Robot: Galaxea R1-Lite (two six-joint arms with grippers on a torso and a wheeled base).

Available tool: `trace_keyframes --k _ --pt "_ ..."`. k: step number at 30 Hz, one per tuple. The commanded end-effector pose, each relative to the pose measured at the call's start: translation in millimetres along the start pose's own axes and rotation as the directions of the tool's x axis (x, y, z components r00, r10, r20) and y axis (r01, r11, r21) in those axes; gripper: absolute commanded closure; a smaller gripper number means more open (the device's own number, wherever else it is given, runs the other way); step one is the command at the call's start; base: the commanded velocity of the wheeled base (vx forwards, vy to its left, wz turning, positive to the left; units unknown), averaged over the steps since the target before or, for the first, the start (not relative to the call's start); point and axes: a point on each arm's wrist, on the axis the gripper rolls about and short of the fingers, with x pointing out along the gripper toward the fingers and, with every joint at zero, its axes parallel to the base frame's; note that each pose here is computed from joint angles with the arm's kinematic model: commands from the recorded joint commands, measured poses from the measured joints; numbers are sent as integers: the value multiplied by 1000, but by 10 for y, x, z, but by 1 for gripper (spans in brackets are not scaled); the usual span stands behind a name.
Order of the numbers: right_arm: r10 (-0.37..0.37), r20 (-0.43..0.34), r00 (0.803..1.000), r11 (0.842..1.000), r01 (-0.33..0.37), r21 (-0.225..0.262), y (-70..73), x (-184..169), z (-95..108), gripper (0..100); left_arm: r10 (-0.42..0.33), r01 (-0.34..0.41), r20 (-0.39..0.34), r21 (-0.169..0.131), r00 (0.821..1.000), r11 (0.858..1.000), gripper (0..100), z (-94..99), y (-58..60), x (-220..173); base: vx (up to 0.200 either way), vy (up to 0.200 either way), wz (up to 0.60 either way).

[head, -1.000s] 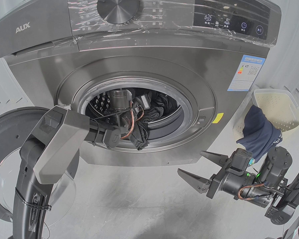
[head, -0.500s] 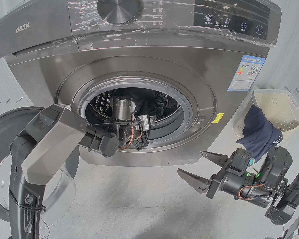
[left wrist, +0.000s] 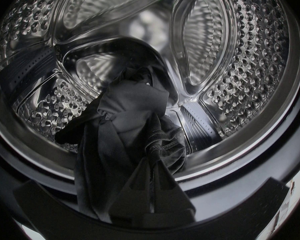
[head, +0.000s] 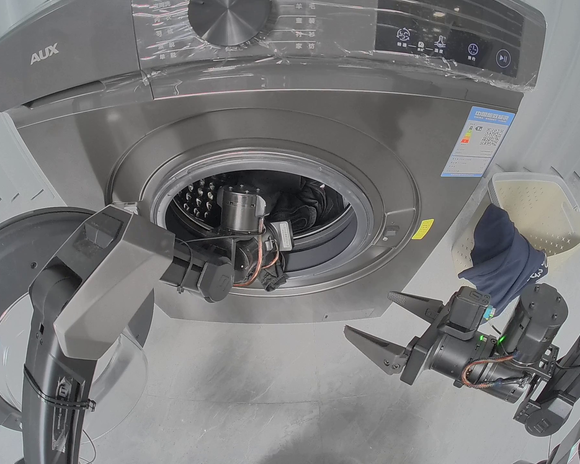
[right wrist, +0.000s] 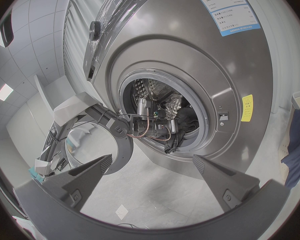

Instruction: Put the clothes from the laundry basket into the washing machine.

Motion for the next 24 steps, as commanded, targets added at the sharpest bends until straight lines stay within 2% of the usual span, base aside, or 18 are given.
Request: trace_keyframes --k 1,6,10,13,16,17,20,22,24 --pt "1 1 1000 1000 -1 0 1 2 2 0 -4 5 59 -23 998 1000 100 71 -38 131 0 0 0" --pt "0 6 1000 1000 0 2 -2 10 12 0 -9 22 134 -96 991 995 100 259 -83 175 0 0 0" --pt "3 6 1000 1000 -3 4 2 10 11 0 7 4 116 -92 993 996 100 298 -64 116 0 0 0" --pt "2 6 1000 1000 -2 4 2 10 11 0 2 11 136 -94 991 995 100 372 -79 84 0 0 0" --pt "2 6 1000 1000 -2 4 2 10 11 0 1 11 131 -91 991 996 100 365 -83 72 0 0 0" --pt "2 7 1000 1000 -2 4 2 13 14 0 0 11 120 -88 993 996 0 356 -102 54 0 0 0" --pt "2 6 1000 1000 -2 4 2 10 11 0 6 0 79 -75 997 997 0 322 -100 -21 0 0 0" --pt "2 7 1000 1000 -2 4 2 13 14 0 25 -25 4 -52 1000 998 0 240 -79 -47 0 0 0" --pt "2 6 1000 1000 -2 4 2 10 11 0 41 -42 -37 -42 998 998 0 199 -50 -45 0 0 0"
